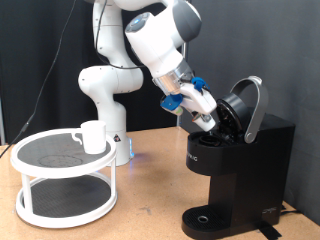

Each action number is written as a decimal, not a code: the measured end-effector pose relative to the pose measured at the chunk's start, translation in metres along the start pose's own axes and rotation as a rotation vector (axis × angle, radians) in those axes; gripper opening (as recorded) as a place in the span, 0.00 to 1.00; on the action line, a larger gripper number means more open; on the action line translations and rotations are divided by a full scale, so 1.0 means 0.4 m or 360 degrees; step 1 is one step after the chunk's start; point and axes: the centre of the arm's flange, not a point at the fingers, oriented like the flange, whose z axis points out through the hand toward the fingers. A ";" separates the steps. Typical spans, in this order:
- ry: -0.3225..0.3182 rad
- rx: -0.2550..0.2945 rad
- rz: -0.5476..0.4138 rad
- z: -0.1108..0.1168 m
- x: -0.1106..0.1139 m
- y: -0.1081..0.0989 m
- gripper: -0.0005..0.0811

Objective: Make a cup of coffee with the keurig machine

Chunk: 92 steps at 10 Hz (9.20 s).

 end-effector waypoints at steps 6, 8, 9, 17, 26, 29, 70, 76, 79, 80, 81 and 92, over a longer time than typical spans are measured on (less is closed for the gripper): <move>0.0026 -0.0003 0.0001 0.029 0.007 -0.006 0.45; 0.0027 0.0026 0.0019 0.039 0.011 -0.021 0.45; 0.0029 0.0028 0.0022 0.042 0.011 -0.025 0.45; 0.0053 -0.0004 0.0029 0.058 0.011 -0.035 0.88; 0.0075 -0.0124 -0.0080 0.000 0.004 0.010 0.91; 0.0156 -0.0081 -0.0067 0.055 0.010 0.027 0.91; -0.0492 -0.0206 0.0210 -0.261 -0.355 0.168 0.91; -0.0340 -0.0154 0.0175 -0.138 -0.431 0.292 0.91; -0.0318 -0.0132 0.0179 -0.100 -0.445 0.307 0.91; -0.0322 -0.0097 0.0182 -0.095 -0.447 0.305 0.91; -0.0316 -0.0078 0.0182 -0.087 -0.446 0.303 0.91; -0.0169 -0.0056 0.0163 -0.007 -0.425 0.284 0.03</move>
